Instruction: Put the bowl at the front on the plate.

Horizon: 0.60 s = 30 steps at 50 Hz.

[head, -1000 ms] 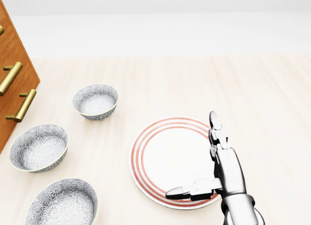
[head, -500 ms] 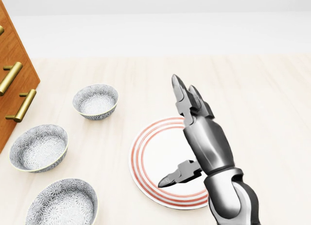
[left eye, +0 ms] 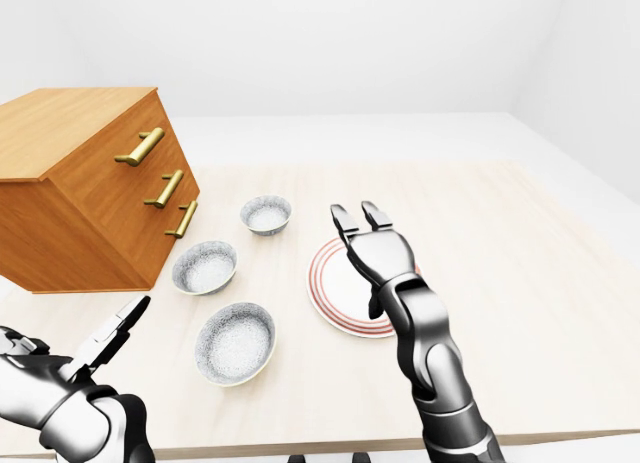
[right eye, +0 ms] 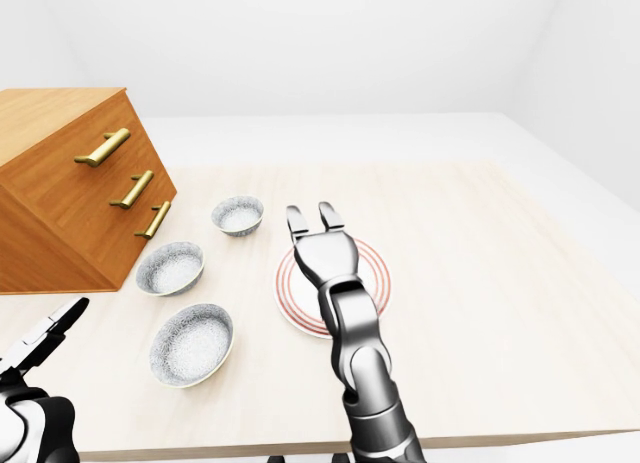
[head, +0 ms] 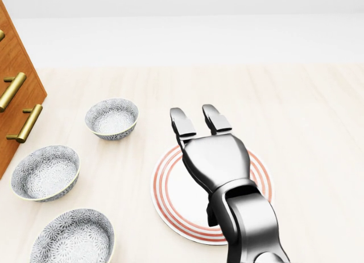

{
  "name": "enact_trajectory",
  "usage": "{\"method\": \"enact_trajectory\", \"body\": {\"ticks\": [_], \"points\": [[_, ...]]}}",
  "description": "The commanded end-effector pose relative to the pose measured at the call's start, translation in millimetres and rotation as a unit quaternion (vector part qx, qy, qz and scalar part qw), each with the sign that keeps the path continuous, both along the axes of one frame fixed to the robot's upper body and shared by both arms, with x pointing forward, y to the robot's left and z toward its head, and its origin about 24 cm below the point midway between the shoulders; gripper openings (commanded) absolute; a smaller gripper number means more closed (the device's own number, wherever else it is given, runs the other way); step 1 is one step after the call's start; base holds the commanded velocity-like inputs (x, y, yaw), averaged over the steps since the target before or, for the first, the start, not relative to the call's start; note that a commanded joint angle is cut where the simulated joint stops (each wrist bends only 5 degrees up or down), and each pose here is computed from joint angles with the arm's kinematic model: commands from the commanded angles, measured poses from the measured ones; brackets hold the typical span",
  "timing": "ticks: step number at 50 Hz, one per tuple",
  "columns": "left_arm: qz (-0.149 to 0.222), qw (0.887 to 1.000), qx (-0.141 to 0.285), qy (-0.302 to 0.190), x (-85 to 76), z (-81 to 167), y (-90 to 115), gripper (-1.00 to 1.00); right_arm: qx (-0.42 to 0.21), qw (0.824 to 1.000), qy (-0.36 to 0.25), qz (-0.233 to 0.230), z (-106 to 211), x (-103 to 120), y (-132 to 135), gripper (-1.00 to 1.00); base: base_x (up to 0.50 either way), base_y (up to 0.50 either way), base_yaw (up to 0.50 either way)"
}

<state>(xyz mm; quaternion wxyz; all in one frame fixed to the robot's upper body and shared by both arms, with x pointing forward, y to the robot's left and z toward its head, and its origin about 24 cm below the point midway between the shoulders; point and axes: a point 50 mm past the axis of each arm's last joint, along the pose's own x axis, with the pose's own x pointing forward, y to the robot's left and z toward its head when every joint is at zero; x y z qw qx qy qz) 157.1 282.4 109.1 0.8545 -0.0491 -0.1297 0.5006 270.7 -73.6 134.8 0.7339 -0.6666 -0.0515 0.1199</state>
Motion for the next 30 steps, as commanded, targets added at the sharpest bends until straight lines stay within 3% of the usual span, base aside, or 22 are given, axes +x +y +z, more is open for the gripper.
{"method": "enact_trajectory", "body": {"ticks": [1,10,30], "points": [[0.001,1.0,-0.001,0.002,-0.2,-0.9,0.1,1.0,-0.086,0.996,0.014,-0.029,5.6,-4.3,13.9,1.0,0.0,0.0,0.0],[0.001,1.0,0.0,0.001,-0.8,-0.2,0.2,1.0,-0.121,0.992,-0.016,-0.036,12.8,-14.2,26.9,1.0,0.0,0.0,0.0],[0.004,1.0,0.001,-0.003,-2.8,1.3,0.3,1.0,-0.118,0.992,0.003,-0.033,4.5,-17.8,28.9,1.0,0.0,0.0,0.0]]}}
